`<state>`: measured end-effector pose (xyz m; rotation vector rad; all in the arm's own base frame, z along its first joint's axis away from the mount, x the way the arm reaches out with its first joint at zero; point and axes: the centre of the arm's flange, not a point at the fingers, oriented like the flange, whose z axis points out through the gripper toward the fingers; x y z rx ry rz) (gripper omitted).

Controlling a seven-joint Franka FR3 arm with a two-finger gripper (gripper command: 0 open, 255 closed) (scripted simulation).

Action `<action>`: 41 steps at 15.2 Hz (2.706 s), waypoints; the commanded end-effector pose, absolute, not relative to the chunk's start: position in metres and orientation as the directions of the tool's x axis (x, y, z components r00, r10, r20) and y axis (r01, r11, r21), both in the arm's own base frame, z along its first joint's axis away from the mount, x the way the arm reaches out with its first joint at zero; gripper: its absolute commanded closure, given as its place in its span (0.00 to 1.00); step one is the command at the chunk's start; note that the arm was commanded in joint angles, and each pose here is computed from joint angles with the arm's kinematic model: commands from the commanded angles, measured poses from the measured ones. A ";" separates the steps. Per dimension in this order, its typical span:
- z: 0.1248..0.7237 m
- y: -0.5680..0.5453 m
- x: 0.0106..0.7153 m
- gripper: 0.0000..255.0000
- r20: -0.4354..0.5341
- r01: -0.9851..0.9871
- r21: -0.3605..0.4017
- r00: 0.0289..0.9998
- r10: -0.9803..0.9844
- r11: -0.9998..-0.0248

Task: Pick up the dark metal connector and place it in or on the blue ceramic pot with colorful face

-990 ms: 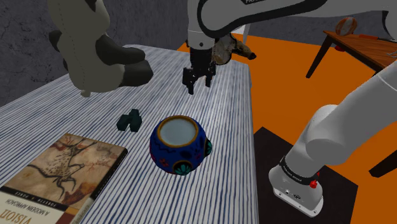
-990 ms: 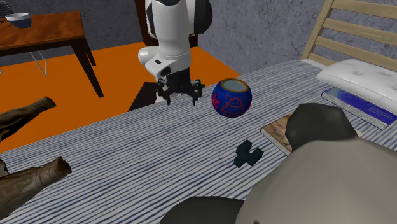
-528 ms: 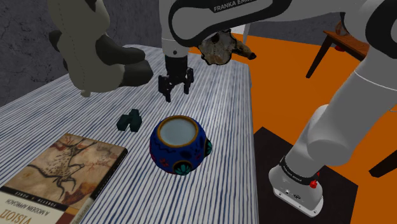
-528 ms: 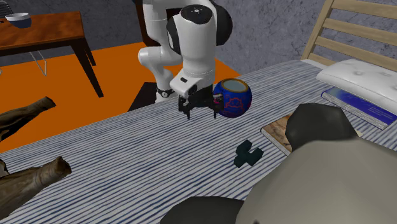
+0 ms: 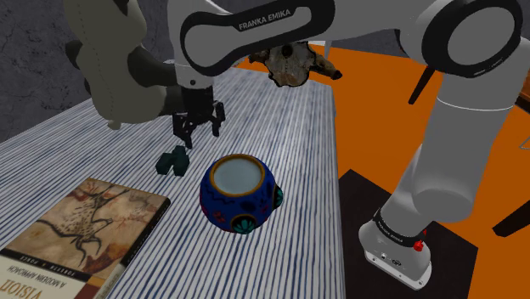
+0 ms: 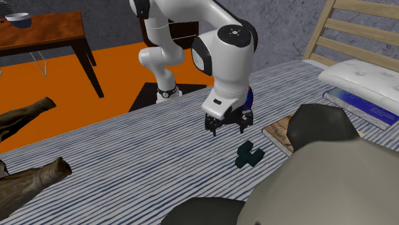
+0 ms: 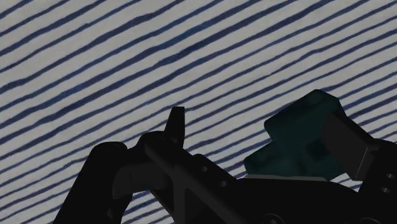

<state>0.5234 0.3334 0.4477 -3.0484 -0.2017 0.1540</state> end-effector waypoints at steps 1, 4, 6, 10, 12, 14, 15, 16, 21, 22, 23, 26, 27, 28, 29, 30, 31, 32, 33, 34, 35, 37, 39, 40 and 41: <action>0.440 0.357 0.534 0.00 -0.095 0.142 -0.101 0.984 0.151 -0.985; 0.432 0.391 0.548 0.00 -0.096 0.165 -0.117 0.980 0.176 -0.979; 0.426 0.394 0.548 0.00 -0.096 0.166 -0.118 0.979 0.178 -0.979; 0.405 0.396 0.546 0.00 -0.096 0.166 -0.118 0.979 0.178 -0.979; 0.391 0.397 0.544 0.00 -0.096 0.166 -0.118 0.979 0.178 -0.979; 0.391 0.397 0.544 0.00 -0.096 0.166 -0.118 0.979 0.178 -0.979; 0.391 0.397 0.544 0.00 -0.096 0.166 -0.118 0.979 0.178 -0.979; 0.391 0.397 0.544 0.00 -0.096 0.166 -0.118 0.979 0.178 -0.979; 0.391 0.397 0.544 1.00 -0.096 0.166 -0.118 0.979 0.178 -0.979; 0.391 0.397 0.545 1.00 -0.095 0.166 -0.118 0.979 0.178 -0.979; 0.390 0.397 0.546 1.00 -0.096 0.166 -0.118 0.979 0.178 -0.979; 0.391 0.397 0.545 1.00 -0.096 0.166 -0.118 0.979 0.178 -0.979; 0.391 0.398 0.544 1.00 -0.096 0.166 -0.118 0.979 0.178 -0.979; 0.390 0.397 0.545 1.00 -0.096 0.166 -0.118 0.979 0.178 -0.979; 0.390 0.397 0.545 1.00 -0.096 0.166 -0.118 0.979 0.178 -0.979; 0.391 0.397 0.544 1.00 -0.096 0.166 -0.118 0.979 0.178 -0.979; 0.397 0.397 0.544 1.00 -0.096 0.166 -0.118 0.979 0.178 -0.979; 0.402 0.397 0.544 1.00 -0.096 0.166 -0.118 0.979 0.178 -0.979; 0.407 0.397 0.544 1.00 -0.096 0.166 -0.118 0.979 0.178 -0.979; 0.413 0.397 0.544 1.00 -0.096 0.166 -0.118 0.979 0.178 -0.979; 0.418 0.397 0.544 1.00 -0.096 0.166 -0.118 0.979 0.178 -0.979; 0.428 0.397 0.544 1.00 -0.096 0.166 -0.118 0.979 0.178 -0.979; 0.439 0.397 0.544 1.00 -0.096 0.166 -0.118 0.979 0.178 -0.979; 0.444 0.397 0.544 1.00 -0.096 0.166 -0.118 0.979 0.178 -0.979; 0.450 0.397 0.544 1.00 -0.096 0.166 -0.118 0.979 0.178 -0.979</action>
